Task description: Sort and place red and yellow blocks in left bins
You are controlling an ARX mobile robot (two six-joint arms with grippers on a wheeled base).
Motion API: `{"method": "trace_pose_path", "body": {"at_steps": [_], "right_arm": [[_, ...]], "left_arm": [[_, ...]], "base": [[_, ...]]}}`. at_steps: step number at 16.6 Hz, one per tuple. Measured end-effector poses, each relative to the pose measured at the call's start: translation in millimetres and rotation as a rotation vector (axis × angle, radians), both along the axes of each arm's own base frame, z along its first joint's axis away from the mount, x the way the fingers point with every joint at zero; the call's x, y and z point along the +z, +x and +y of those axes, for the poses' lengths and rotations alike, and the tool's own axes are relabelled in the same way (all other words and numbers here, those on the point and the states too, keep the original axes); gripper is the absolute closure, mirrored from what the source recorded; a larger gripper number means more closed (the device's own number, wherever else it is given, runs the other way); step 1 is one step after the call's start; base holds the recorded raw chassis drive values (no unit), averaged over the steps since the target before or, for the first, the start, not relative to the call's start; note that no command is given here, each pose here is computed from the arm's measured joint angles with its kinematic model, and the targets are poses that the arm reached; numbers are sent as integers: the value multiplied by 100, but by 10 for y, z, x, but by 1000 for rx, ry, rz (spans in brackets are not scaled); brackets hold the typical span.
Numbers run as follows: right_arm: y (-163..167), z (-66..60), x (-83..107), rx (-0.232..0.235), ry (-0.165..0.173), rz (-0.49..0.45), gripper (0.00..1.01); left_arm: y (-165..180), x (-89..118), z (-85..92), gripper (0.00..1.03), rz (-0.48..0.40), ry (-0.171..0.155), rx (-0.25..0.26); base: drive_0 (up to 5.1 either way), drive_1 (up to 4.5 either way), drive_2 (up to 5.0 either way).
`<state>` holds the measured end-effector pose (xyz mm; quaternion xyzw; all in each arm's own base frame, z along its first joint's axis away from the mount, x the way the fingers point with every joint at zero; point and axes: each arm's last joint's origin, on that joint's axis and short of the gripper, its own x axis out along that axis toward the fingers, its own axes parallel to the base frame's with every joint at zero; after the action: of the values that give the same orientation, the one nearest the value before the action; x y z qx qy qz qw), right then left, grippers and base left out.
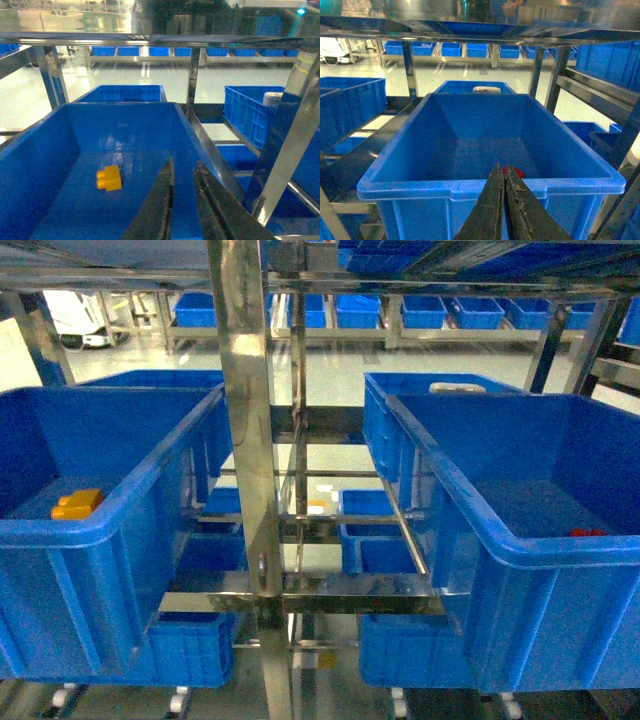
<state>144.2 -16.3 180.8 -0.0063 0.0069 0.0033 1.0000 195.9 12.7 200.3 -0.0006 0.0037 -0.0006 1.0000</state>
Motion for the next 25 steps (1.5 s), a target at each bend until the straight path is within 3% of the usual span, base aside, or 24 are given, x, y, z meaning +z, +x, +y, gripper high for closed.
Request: {"method": "trace_pose_path", "body": {"at_steps": [1,3,4,11,16,17,18,25], "right_arm": [[-50,31,-17,-2,0,-6,99],[-111,106,-51,-18,0,-3,99],[-147,175,-65,15,2,-18,99],[-295,164,-96,-4,2,-30,99],[-361,164,-105,-4,2,-25,99],[-410,164,-146,-4,2,10,99],[-471,164,-126,-5,2,-27,99],[-470,164,-134,-4,2,-18,99]], "left_arm": [[-99,-56,-42,102,2,-1,11],[-238,-125,-142,101,2,1,-16],[-312,-166,-123,101,4,1,5],[-604,-337,-127,101,1,1,3],[-746,-294,-127,101,-18,1,2],[-768,-287,-127,101,-24,1,2],[-790,-289,-127,101,-22,1,2],[-861,-290,-127,101,-25,1,2]], "base": [[0,0,0],[0,0,0],[0,0,0],[0,0,0],[0,0,0],[0,0,0],[0,0,0],[0,0,0]]}}
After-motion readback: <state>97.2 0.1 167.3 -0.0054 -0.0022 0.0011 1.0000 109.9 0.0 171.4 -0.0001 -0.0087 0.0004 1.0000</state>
